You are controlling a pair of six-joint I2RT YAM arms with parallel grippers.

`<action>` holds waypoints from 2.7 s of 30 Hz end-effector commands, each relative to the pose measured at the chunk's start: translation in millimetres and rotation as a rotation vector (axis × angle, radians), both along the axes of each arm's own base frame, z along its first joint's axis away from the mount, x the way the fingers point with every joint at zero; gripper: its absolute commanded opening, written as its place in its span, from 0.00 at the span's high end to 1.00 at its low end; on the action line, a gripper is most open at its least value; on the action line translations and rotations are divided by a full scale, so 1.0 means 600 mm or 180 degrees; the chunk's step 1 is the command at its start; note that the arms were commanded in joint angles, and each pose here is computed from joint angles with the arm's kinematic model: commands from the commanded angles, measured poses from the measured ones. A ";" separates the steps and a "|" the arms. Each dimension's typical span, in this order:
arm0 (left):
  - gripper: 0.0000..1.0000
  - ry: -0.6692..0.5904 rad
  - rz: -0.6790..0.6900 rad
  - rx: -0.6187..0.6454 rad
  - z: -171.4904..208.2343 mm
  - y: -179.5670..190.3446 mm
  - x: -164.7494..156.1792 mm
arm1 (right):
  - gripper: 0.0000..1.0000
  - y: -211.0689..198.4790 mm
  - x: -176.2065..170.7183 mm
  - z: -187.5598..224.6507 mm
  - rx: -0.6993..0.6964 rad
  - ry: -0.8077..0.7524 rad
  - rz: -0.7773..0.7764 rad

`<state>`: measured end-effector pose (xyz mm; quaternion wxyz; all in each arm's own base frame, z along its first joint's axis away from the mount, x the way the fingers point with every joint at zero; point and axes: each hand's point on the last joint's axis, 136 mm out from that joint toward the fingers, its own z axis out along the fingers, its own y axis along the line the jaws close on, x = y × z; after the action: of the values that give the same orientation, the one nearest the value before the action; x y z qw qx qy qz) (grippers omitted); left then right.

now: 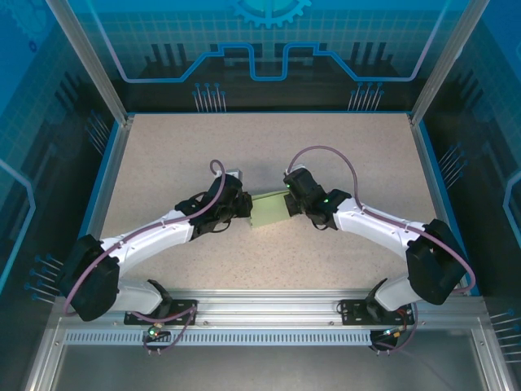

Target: Fold the paper box

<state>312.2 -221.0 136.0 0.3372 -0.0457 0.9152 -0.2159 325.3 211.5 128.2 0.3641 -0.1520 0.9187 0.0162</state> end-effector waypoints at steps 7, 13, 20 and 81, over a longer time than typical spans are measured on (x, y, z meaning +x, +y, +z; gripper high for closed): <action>0.87 -0.0030 0.0052 -0.0290 0.024 -0.022 0.007 | 1.00 0.010 -0.021 -0.028 -0.0003 0.0158 0.0114; 0.87 0.0013 0.0105 -0.0401 0.024 -0.026 0.009 | 1.00 0.010 -0.024 -0.031 0.0000 0.0173 0.0119; 0.87 0.0030 0.0147 -0.0428 0.022 -0.027 0.010 | 1.00 0.010 -0.024 -0.032 0.0007 0.0179 0.0123; 0.76 -0.0263 -0.0042 0.0149 -0.024 -0.004 -0.010 | 1.00 -0.011 -0.044 -0.053 -0.0072 0.0199 0.0071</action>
<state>310.4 -225.4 119.6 0.3709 -0.0423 0.9034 -0.2109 319.2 207.5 117.9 0.3738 -0.1471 0.9154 0.0245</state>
